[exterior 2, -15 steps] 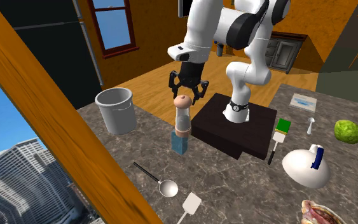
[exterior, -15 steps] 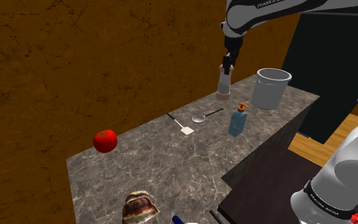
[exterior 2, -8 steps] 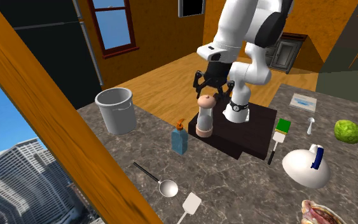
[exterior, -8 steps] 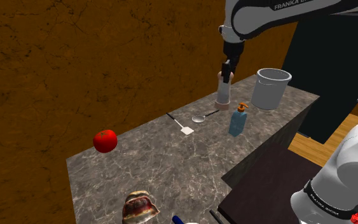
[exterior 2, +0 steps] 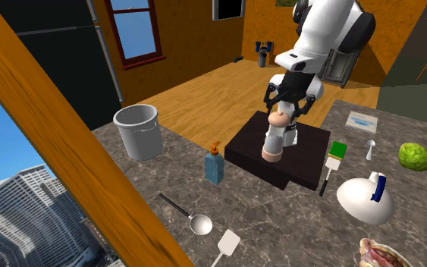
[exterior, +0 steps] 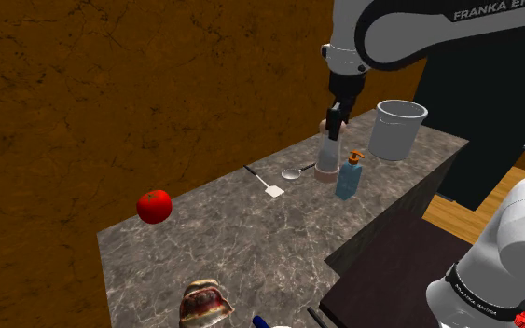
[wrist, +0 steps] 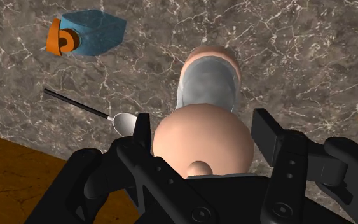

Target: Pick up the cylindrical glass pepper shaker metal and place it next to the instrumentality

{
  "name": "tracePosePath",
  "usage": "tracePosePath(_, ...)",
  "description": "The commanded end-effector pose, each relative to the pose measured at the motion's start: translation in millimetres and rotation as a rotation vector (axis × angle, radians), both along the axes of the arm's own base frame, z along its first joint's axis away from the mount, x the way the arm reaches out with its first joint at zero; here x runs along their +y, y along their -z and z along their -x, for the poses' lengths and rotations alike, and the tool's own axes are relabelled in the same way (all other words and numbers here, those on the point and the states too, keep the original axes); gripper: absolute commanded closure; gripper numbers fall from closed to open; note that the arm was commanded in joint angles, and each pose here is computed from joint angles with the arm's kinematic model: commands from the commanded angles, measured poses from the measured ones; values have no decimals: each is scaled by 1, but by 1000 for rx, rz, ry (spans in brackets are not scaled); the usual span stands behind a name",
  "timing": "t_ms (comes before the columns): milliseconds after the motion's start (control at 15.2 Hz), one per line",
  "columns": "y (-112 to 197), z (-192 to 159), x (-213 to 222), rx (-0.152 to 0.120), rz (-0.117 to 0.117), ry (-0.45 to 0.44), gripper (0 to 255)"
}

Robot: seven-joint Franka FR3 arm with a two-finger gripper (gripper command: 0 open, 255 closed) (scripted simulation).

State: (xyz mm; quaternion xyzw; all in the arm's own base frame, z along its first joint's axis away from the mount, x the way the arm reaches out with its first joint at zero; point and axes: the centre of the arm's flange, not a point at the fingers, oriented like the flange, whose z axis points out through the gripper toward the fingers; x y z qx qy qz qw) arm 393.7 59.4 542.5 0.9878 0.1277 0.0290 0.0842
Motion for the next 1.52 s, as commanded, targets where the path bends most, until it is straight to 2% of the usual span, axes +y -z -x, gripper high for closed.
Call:
tracePosePath(0, 1, 15, 21, 0, 0, 2, 255)
tracePosePath(858, 0, 117, 161, 0, 0, 2, 255)
tracePosePath(1452, 48, 117, 161, 0, 0, 2, 255)
